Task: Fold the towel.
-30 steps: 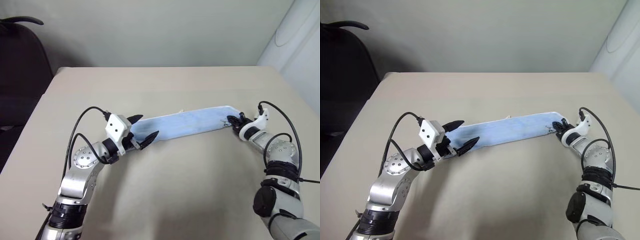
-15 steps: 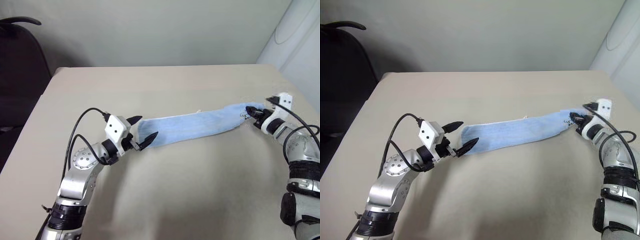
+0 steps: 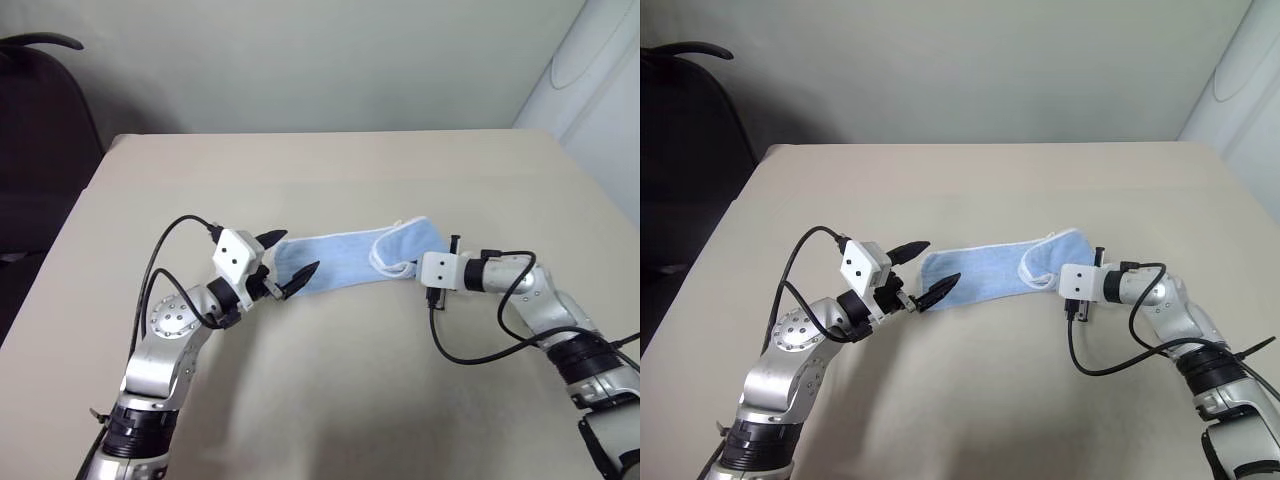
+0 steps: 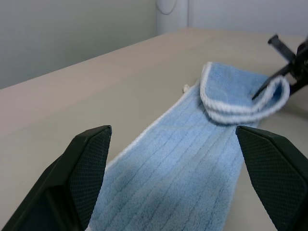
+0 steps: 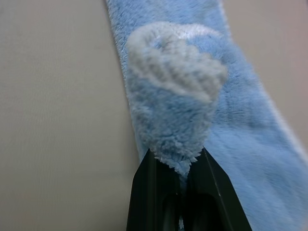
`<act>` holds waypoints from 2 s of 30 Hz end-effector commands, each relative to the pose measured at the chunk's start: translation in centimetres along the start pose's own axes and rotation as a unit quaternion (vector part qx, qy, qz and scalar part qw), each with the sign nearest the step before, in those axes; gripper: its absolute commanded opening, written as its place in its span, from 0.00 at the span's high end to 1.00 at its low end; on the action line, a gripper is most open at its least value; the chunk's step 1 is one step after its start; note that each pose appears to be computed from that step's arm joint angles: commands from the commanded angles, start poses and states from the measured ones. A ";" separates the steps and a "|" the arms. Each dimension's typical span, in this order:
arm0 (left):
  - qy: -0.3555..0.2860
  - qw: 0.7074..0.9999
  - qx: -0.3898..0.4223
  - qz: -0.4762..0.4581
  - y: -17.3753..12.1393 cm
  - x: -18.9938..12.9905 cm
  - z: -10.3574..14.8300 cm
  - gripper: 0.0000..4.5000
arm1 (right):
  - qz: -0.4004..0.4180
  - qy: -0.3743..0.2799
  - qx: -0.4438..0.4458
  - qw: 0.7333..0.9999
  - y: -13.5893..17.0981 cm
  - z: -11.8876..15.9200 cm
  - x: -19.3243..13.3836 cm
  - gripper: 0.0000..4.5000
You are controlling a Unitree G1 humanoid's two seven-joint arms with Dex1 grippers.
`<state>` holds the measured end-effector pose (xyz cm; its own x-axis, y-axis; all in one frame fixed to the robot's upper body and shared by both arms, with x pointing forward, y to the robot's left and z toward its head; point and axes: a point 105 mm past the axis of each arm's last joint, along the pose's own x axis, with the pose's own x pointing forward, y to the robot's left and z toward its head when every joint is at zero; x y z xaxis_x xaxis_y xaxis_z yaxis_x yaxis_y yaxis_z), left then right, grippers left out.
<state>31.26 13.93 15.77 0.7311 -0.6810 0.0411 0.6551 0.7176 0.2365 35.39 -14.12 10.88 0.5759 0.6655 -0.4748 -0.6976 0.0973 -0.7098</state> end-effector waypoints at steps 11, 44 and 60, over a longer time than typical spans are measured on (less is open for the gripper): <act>-0.018 1.000 0.001 -0.003 -0.8 -0.1 1.2 0.00 | -0.075 -0.056 0.101 0.990 -3.2 1.8 -0.6 0.10; 0.018 0.903 -0.413 0.119 -0.8 -9.1 -1.6 0.00 | -0.122 -0.110 0.415 0.895 -2.8 -2.9 1.6 0.83; 0.094 0.753 -0.613 0.219 -1.5 -4.4 -6.7 0.00 | -0.185 -0.266 0.401 0.857 -8.2 2.7 -1.0 0.83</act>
<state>27.89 16.21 10.47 0.8688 -0.4366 -0.2336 0.0487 0.5449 -0.8371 39.44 -13.16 16.19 0.6889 0.7206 0.0778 -0.7188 0.6931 -0.0543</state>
